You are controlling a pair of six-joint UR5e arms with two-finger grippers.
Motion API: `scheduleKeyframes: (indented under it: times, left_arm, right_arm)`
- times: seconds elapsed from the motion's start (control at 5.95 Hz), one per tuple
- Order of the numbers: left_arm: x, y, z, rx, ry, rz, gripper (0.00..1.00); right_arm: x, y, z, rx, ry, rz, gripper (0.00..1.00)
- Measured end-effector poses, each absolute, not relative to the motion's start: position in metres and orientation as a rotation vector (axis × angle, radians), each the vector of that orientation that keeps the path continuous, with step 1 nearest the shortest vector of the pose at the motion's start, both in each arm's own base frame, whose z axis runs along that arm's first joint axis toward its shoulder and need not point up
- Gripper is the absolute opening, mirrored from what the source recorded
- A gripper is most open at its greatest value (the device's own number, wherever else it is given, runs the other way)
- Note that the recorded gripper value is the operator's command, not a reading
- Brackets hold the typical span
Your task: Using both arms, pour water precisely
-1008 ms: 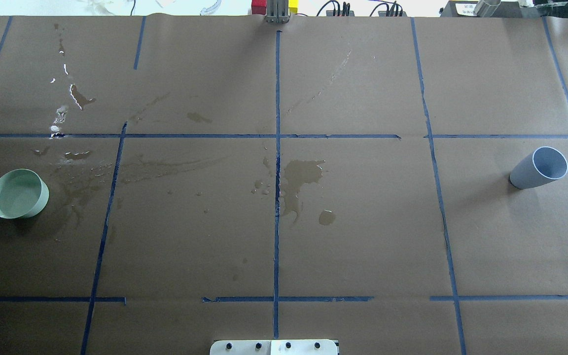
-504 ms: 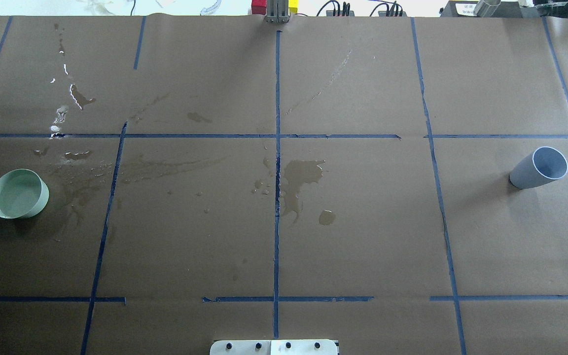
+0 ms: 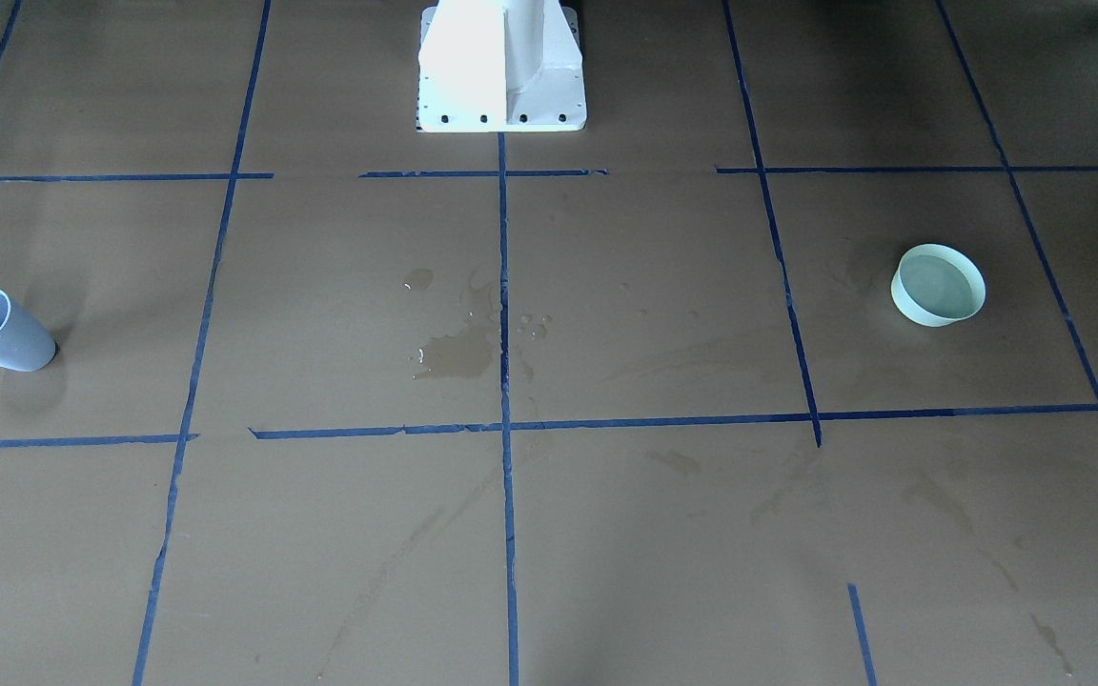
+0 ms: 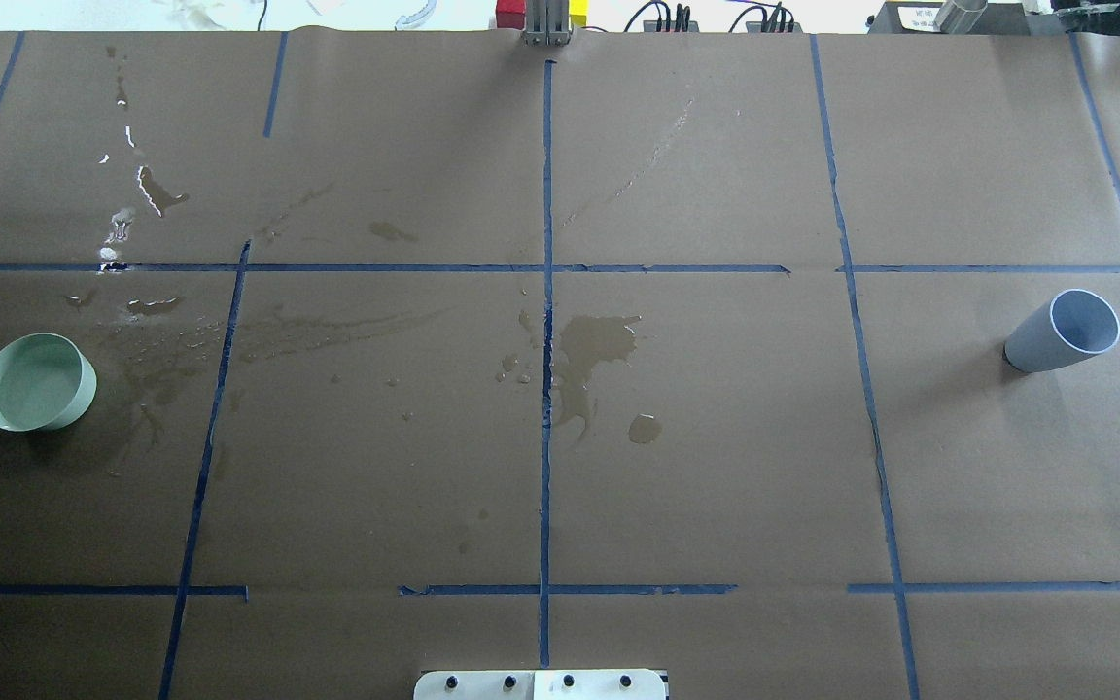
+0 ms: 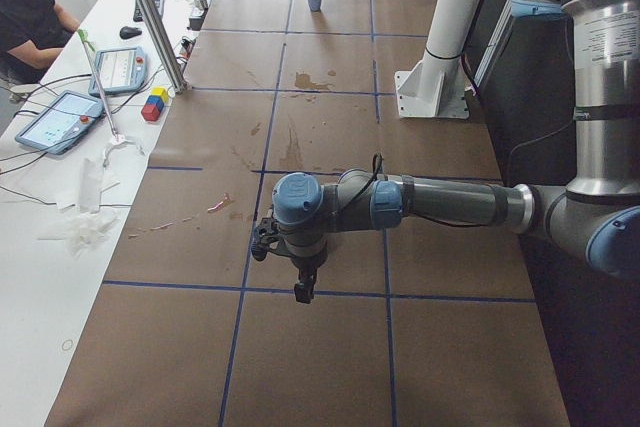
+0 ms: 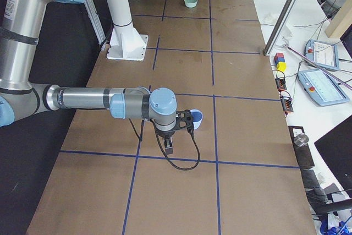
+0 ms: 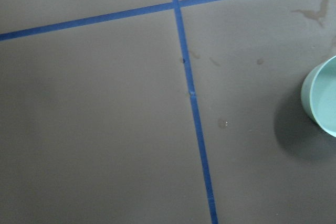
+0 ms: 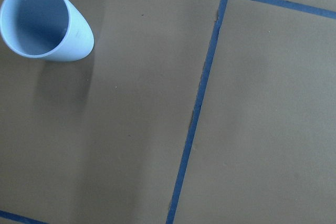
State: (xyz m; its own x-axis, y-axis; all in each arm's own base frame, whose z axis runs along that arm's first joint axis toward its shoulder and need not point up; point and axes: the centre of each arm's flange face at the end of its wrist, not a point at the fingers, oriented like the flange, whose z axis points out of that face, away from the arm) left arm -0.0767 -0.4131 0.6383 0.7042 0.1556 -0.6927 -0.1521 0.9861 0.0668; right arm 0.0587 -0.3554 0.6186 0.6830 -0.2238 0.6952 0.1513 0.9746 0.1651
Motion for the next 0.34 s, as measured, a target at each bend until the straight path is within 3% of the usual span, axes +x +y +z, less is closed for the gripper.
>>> scheduleKeyframes:
  times: [0.34]
  left_arm:
    - [-0.0768, -0.4092, 0.6491, -0.029, 0.773, 0.157, 1.0]
  right_arm:
    - [0.0585, -0.3549, 0.6191, 0.095, -0.792, -0.21, 1.0]
